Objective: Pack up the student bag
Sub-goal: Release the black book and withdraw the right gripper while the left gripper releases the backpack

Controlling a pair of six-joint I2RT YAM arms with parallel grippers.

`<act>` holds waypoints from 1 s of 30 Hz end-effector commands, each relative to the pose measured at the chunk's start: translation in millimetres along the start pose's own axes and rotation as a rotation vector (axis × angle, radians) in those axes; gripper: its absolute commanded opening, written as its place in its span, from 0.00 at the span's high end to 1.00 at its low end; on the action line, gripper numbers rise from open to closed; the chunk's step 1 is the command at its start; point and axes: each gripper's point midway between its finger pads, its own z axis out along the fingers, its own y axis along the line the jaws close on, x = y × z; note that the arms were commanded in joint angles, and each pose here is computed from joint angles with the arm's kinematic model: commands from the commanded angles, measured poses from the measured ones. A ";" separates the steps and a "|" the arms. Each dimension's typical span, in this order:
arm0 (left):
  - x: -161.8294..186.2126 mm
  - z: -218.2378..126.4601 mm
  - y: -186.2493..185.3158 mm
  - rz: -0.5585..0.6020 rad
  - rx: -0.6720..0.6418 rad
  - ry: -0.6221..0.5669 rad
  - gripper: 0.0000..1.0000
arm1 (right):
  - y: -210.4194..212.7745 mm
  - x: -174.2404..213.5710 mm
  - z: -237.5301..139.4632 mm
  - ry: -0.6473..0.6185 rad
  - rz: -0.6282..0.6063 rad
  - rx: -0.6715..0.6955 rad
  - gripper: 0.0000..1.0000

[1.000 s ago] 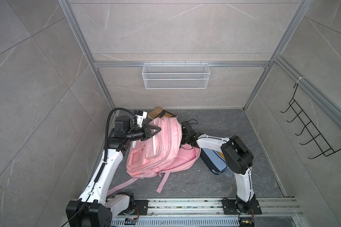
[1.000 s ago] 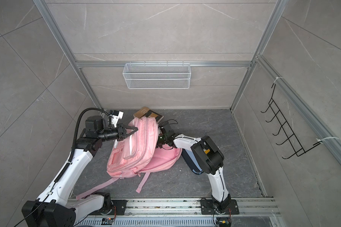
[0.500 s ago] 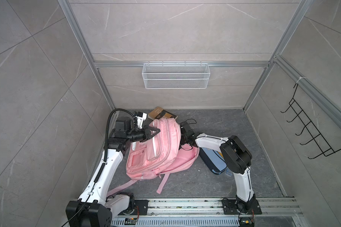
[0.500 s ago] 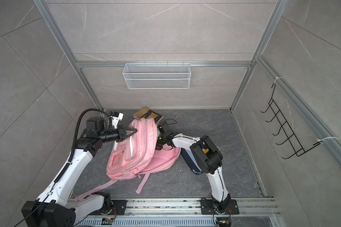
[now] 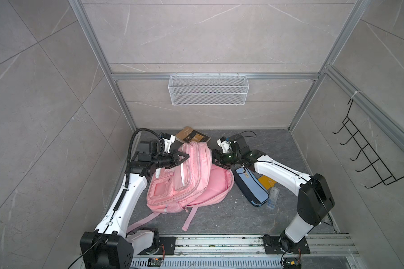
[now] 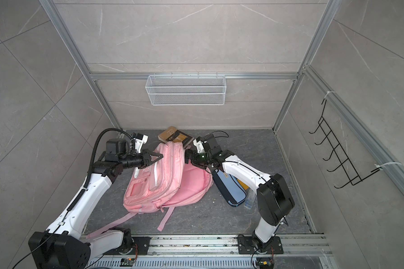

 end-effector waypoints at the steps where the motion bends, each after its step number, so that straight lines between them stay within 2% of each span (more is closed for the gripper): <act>1: -14.9 4.4 12.4 0.063 -0.073 -0.036 1.00 | -43.8 0.7 -31.1 -0.033 0.053 0.189 0.00; 3: -4.8 14.5 27.0 0.038 -0.117 -0.023 1.00 | -61.9 -3.5 -39.9 -0.052 0.162 0.166 0.00; 5: 10.3 25.9 39.4 0.025 -0.160 -0.001 1.00 | -72.4 -6.4 -41.4 -0.056 0.209 0.163 0.00; 13: 59.8 48.4 91.9 -0.077 -0.330 0.066 1.00 | -69.2 -39.3 -53.1 -0.083 0.095 0.294 0.00; 15: 63.7 46.5 99.8 -0.098 -0.362 0.060 0.83 | -68.6 -49.1 -50.6 -0.066 0.055 0.322 0.00; 18: 58.0 41.5 96.5 -0.103 -0.371 0.033 0.49 | -68.5 -65.0 -40.9 -0.063 0.021 0.341 0.00; 20: 49.8 37.4 91.9 -0.106 -0.376 0.013 0.37 | -69.4 -71.6 -34.3 -0.054 0.010 0.347 0.00; 26: 7.5 37.5 86.9 -0.186 -0.345 -0.079 0.33 | -81.6 -89.3 -6.0 -0.026 -0.018 0.372 0.00; 30: -20.6 48.0 98.7 -0.252 -0.341 -0.133 0.34 | -94.2 -106.4 14.5 -0.013 -0.042 0.376 0.00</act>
